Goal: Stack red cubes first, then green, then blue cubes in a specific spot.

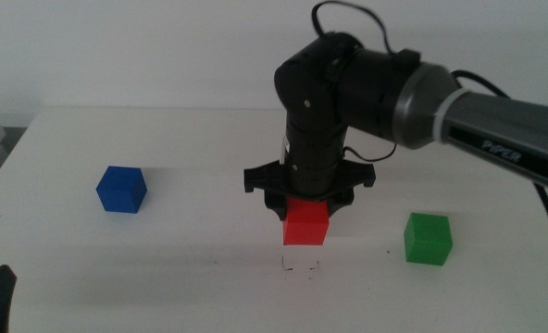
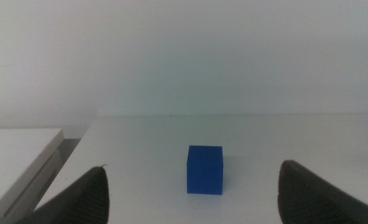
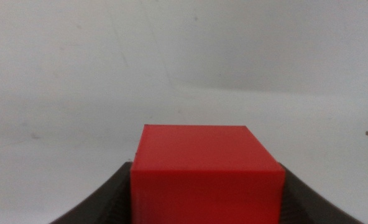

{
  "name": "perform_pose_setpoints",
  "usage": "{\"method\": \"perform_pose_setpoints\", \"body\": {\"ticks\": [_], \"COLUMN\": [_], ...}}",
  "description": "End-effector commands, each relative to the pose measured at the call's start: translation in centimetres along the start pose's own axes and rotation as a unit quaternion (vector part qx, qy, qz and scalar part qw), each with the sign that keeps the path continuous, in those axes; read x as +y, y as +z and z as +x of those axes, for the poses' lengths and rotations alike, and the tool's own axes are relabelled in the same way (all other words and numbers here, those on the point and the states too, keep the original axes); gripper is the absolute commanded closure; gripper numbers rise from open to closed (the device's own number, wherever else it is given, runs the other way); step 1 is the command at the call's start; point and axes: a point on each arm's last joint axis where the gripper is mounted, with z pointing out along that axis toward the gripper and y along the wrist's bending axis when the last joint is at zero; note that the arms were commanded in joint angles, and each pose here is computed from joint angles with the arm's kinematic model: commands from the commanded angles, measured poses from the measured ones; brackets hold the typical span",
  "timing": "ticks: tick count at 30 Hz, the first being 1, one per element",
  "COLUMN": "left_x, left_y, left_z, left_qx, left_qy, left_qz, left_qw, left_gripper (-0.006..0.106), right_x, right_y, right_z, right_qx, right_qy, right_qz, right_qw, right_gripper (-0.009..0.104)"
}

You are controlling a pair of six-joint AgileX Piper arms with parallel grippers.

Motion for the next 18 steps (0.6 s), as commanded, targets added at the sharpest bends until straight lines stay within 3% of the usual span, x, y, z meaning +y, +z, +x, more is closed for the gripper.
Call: {"method": "perform_pose_setpoints", "body": {"ticks": [1,18], "left_x": [0.0,0.0], "left_y": [0.0,0.0], "left_z": [-0.1,-0.1], "left_qx": [-0.009,-0.009], "left_qy": [-0.001,-0.001], "left_qz": [-0.001,-0.001], "left_qw": [1.0,1.0], "left_gripper": [0.01,0.01], "right_x": [0.0,0.6], "right_y": [0.4,5.0], "right_z": [-0.2,0.0], "right_qx": [-0.003,0.032], "right_qy": [0.0,0.017], "right_qz": [0.014,0.039], "right_qw": [1.0,0.999], "right_gripper": [0.093,0.093]}}
